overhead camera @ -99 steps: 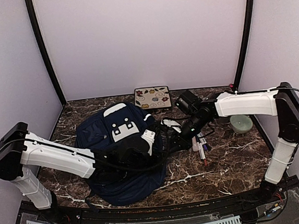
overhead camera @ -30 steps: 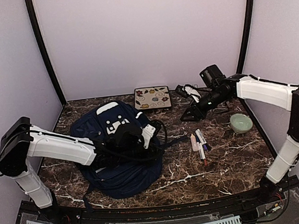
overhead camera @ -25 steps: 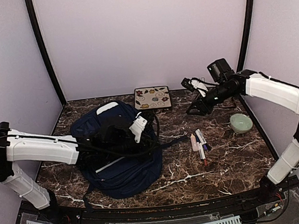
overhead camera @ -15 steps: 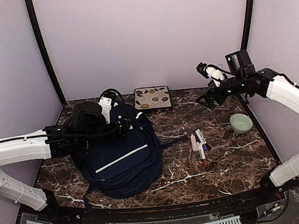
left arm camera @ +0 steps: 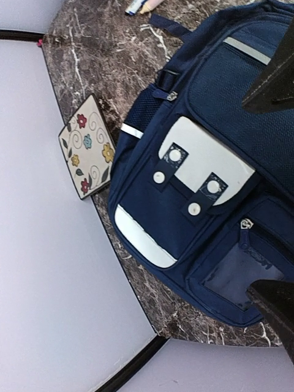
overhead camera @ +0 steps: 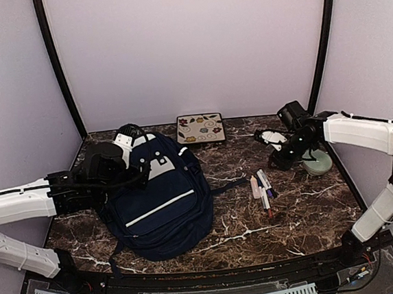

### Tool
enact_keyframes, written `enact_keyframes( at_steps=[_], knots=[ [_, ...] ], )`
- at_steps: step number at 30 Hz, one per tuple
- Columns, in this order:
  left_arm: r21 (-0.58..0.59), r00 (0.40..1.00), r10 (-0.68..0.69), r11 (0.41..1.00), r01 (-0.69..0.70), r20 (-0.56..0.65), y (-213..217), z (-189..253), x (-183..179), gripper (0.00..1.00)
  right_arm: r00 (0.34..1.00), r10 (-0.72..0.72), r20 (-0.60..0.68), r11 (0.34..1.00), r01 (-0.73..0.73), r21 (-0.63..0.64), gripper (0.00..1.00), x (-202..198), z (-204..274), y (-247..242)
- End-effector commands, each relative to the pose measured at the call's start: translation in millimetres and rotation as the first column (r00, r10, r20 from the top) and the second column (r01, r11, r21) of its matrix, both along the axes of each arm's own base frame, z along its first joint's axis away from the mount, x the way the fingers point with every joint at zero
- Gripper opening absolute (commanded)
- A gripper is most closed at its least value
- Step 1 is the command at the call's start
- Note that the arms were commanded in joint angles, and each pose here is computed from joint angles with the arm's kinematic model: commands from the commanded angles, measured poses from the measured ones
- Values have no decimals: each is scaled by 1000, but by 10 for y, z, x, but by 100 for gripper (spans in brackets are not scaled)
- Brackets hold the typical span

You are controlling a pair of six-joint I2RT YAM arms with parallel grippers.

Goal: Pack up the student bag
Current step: Pick up the pen from the center of the board.

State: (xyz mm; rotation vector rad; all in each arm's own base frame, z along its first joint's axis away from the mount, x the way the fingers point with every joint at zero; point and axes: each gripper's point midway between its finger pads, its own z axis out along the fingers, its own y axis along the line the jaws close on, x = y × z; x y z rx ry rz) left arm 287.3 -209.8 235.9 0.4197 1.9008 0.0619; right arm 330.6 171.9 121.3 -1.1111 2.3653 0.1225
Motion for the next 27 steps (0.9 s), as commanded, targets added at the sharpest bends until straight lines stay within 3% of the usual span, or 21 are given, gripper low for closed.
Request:
enact_keyframes(
  at_steps=[1,6,11,22,27],
  knots=[
    [-73,991,35,996,-45,-131,96,-238,-140,92,991,57,-123,998,-53,29,32,-117,-268,120],
    [-271,970,-118,961,58,-212,-108,-361,-371,87,963,102,-249,995,-95,40,32,-99,-547,366],
    [-344,956,-161,936,70,-245,-131,-450,-495,83,943,110,-313,994,-104,36,36,-58,-682,508],
    [-353,943,-188,932,84,-274,-282,-462,-495,81,923,138,-360,988,-153,-14,37,-159,-991,648],
    [-339,936,-196,937,90,-293,-367,-516,-475,82,917,182,-355,980,-199,-12,43,-257,-997,814]
  ],
)
